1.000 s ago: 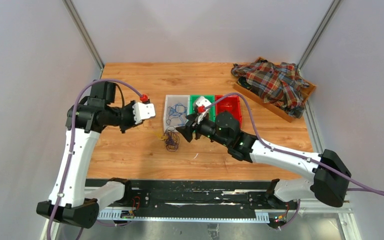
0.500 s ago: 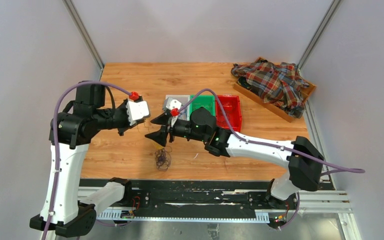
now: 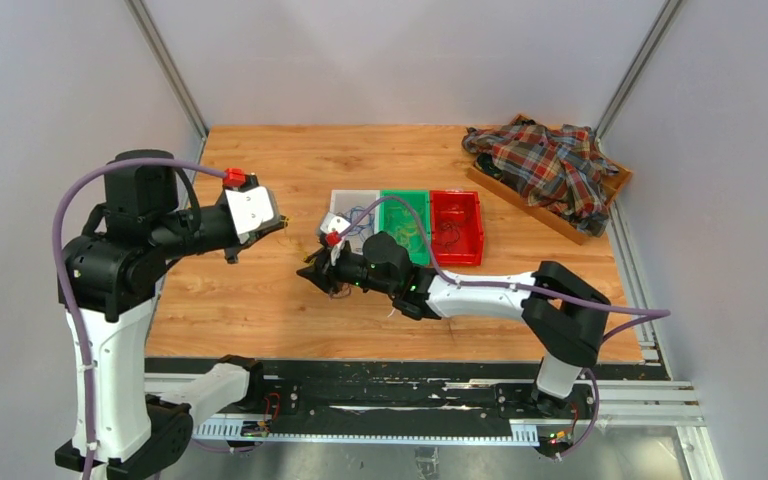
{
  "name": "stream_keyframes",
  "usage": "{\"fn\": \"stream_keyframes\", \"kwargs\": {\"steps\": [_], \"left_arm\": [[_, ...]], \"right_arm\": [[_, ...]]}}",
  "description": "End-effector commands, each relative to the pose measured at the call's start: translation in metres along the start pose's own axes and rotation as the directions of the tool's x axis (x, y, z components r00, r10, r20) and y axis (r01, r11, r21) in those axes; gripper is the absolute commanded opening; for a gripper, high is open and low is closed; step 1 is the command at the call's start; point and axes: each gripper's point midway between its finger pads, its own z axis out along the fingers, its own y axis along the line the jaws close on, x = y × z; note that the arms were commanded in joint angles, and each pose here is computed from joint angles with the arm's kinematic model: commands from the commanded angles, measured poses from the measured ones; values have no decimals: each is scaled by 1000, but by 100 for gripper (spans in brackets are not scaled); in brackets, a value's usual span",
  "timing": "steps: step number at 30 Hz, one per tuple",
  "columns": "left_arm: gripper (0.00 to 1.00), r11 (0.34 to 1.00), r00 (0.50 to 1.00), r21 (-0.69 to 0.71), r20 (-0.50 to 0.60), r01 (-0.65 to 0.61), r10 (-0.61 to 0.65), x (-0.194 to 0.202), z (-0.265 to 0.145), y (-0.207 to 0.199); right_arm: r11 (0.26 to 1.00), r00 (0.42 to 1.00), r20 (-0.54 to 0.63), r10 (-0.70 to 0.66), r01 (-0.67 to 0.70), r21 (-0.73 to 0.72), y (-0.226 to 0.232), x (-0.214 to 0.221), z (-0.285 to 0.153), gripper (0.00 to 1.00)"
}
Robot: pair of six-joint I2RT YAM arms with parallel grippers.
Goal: Untangle the cables
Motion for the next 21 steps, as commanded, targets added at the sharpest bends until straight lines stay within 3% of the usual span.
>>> {"fn": "stream_keyframes", "kwargs": {"steps": [1, 14, 21], "left_arm": [[0, 1000, 997, -2, 75, -6, 6, -28, -8, 3], [0, 985, 993, -152, 78, -79, 91, -62, -28, 40], [0, 950, 983, -293, 107, -110, 147, -86, -44, 66]], "right_arm": [[998, 1000, -19, 10, -9, 57, -7, 32, 2, 30], [982, 987, -140, 76, -50, 182, -26, 124, -27, 30], [976, 984, -163, 77, -41, 213, -30, 144, -43, 38]]}}
